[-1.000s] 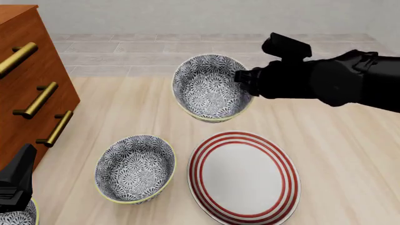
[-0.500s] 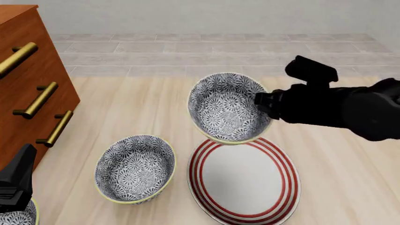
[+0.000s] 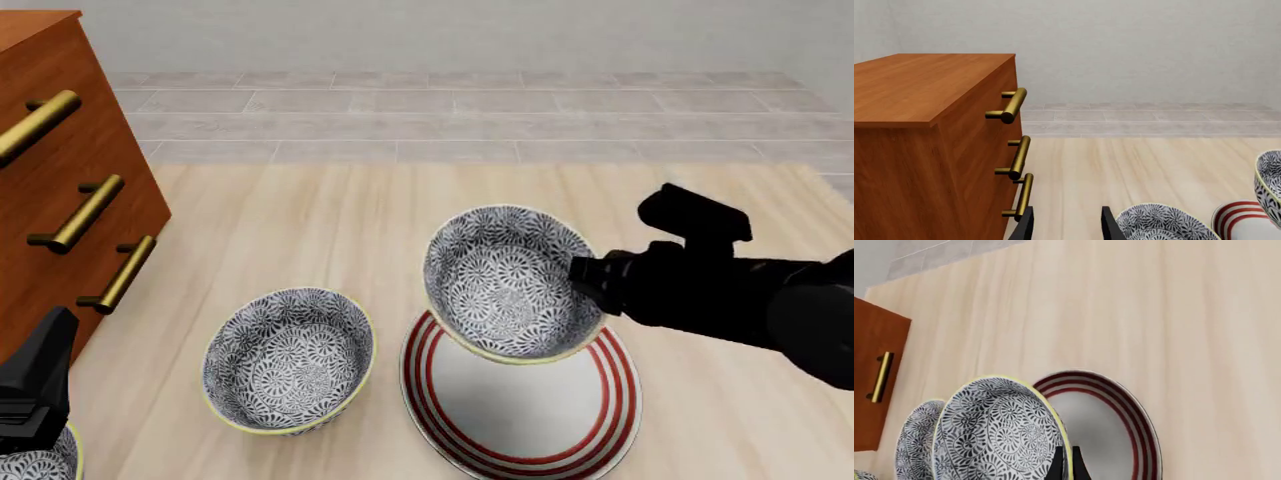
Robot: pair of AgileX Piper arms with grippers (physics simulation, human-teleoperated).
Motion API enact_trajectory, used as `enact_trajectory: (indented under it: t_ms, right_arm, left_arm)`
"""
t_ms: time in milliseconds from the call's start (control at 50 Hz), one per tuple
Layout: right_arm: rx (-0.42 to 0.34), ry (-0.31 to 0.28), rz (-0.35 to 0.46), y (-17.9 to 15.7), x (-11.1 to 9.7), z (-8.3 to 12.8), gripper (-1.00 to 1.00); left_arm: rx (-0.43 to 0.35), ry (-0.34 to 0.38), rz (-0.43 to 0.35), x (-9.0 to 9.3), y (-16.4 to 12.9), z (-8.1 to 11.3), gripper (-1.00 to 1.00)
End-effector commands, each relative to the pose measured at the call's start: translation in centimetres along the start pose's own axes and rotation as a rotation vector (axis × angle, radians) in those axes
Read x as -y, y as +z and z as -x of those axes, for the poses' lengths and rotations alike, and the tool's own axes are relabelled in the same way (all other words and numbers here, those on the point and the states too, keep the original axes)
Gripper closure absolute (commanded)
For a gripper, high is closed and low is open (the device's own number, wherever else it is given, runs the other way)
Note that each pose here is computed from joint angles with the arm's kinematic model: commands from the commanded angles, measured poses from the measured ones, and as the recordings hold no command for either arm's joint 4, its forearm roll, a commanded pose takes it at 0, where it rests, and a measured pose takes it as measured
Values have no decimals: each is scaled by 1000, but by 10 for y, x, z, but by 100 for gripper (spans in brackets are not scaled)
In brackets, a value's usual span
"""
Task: Pick up the bowl and put it in the front on the plate.
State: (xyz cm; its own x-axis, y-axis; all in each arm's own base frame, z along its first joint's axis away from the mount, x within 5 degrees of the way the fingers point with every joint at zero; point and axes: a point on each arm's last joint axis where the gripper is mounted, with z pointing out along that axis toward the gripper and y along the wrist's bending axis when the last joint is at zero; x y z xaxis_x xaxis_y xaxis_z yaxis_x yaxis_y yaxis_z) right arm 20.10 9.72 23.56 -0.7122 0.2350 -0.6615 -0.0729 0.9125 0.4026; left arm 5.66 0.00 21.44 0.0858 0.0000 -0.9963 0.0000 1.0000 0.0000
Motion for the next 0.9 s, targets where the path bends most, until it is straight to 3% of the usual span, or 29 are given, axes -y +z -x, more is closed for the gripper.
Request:
enact_trajectory:
  t_ms: [20, 420, 900]
  right_arm:
    - [-29, 41, 7, 0, 6, -19, 100]
    - [-54, 57, -4, 4, 16, -39, 100]
    - [-70, 46, -48, 11, 31, -48, 100]
  left_arm:
    - [0, 0, 0, 0, 0, 0, -100]
    - [0, 0, 0, 0, 0, 0, -100]
    - [0, 0, 0, 0, 0, 0, -100]
